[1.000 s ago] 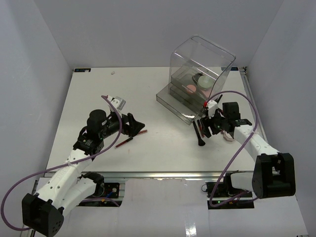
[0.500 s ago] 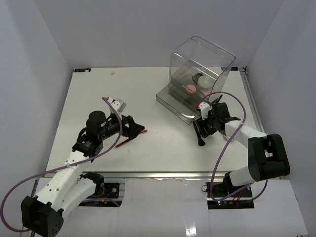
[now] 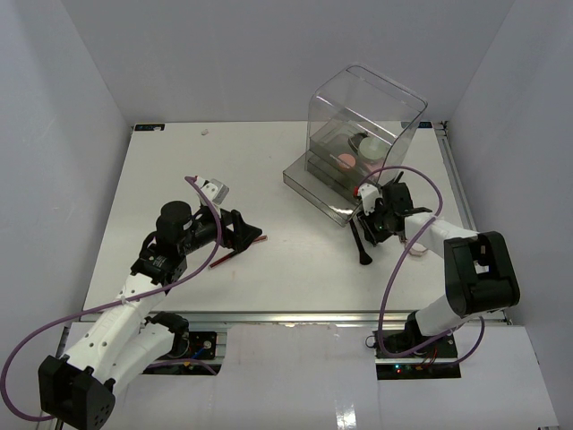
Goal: Organize the makeup
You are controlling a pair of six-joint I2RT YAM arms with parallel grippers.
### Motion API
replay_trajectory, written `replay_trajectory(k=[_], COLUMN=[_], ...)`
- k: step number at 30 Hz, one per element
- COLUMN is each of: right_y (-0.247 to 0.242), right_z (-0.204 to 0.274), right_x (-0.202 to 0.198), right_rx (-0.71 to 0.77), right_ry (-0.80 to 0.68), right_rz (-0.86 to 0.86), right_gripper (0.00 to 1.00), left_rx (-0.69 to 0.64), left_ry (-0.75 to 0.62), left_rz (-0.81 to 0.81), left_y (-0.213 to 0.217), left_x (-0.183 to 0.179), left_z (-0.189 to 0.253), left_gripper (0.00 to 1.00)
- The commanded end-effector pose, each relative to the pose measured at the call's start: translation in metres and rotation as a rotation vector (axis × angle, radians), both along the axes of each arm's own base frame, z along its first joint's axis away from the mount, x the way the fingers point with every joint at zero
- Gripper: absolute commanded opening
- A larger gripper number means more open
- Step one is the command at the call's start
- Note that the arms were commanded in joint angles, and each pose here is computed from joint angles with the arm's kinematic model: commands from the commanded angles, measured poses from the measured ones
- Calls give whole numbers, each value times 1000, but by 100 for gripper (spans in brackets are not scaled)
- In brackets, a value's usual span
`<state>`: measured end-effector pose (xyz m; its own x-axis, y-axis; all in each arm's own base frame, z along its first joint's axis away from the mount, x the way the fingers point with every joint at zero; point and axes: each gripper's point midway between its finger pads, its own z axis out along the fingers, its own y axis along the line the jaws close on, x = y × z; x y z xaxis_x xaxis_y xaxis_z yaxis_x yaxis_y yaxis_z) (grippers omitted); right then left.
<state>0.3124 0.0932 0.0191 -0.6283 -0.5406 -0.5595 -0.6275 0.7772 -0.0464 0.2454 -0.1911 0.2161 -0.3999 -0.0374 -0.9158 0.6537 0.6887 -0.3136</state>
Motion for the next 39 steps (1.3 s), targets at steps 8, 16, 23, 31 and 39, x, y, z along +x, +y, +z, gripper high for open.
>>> replay_trajectory(k=[8,16,23,31,39], right_y=[-6,7,53,87,101], right_z=[19,75,140,180,145], right_x=[3,-24,-54,28,74], right_rx=[-28,17,148,148,42], right_ry=[-31,-150,-291,-366,-331], right_rz=[17,250,528,342,262], right_gripper=[8,8,8,8,26], left_rx=[-4,-2,12,70,160], left_ry=[-18,17,75,178,203], left_rz=[-3,-21,-18,30,90], left_y=[0,-4,-5,-1,8], left_x=[0,0,3,13,28], left_z=[5,-5,-20,-52,-74], left_gripper=[98,98,98,97,88])
